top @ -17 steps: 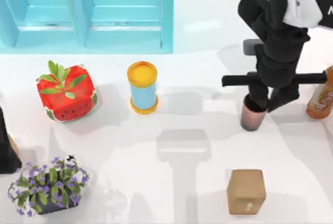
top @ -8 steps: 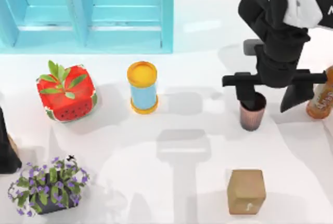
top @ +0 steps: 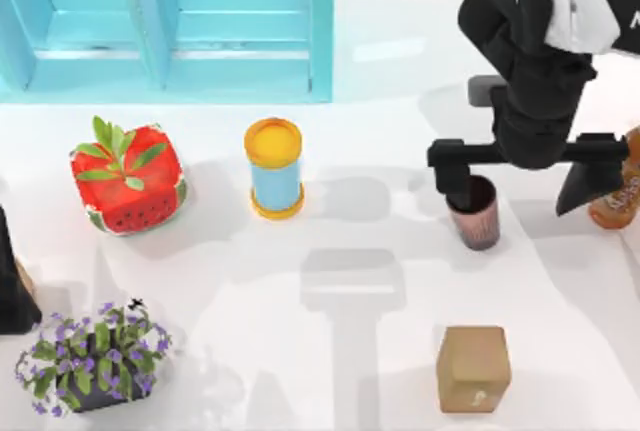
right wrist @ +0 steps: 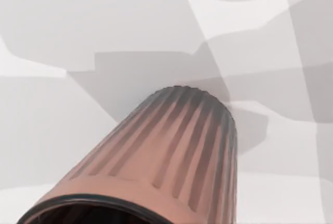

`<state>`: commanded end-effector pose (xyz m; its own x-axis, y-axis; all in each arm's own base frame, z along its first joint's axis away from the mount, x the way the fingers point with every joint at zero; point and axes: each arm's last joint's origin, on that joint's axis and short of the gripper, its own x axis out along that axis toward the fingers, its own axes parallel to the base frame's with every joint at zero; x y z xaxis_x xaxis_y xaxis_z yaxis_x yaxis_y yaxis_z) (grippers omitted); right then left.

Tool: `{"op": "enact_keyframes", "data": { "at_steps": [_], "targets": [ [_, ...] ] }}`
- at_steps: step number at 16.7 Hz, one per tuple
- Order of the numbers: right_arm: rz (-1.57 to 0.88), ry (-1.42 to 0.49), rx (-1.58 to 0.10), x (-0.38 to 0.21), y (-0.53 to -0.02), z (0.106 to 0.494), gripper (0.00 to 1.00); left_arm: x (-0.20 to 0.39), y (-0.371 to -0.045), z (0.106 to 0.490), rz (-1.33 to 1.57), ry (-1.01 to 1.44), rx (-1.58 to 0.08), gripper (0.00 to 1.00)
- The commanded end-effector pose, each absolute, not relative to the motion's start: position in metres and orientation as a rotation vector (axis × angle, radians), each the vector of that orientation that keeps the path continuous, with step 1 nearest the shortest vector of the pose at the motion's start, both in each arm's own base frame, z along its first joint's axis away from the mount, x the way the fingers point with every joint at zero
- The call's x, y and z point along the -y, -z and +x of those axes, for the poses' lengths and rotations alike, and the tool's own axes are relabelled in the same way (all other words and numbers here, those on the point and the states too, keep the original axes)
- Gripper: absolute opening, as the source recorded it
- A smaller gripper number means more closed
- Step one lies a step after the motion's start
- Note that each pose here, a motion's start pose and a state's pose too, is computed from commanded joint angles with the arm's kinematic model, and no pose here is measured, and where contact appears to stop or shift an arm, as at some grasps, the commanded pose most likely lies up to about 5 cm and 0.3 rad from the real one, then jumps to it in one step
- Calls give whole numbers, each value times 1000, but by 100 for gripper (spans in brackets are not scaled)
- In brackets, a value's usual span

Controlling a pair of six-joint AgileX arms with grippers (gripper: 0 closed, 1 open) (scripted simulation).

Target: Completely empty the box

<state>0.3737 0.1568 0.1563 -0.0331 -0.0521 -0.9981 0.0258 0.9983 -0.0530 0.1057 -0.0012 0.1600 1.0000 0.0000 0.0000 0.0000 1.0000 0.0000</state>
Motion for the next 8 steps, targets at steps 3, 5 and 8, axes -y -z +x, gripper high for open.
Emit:
{"op": "enact_keyframes", "data": {
  "at_steps": [3, 5, 8],
  "targets": [
    [-23, 58, -1600, -158, -157, 373, 100, 1, -160, 106, 0, 0, 0, 100],
    [-36, 18, -1569, -171, -165, 374, 100, 1, -160, 106, 0, 0, 0, 100],
    [-54, -66, -1491, -196, -192, 375, 100, 1, -160, 106, 0, 0, 0, 100]
  ]
}}
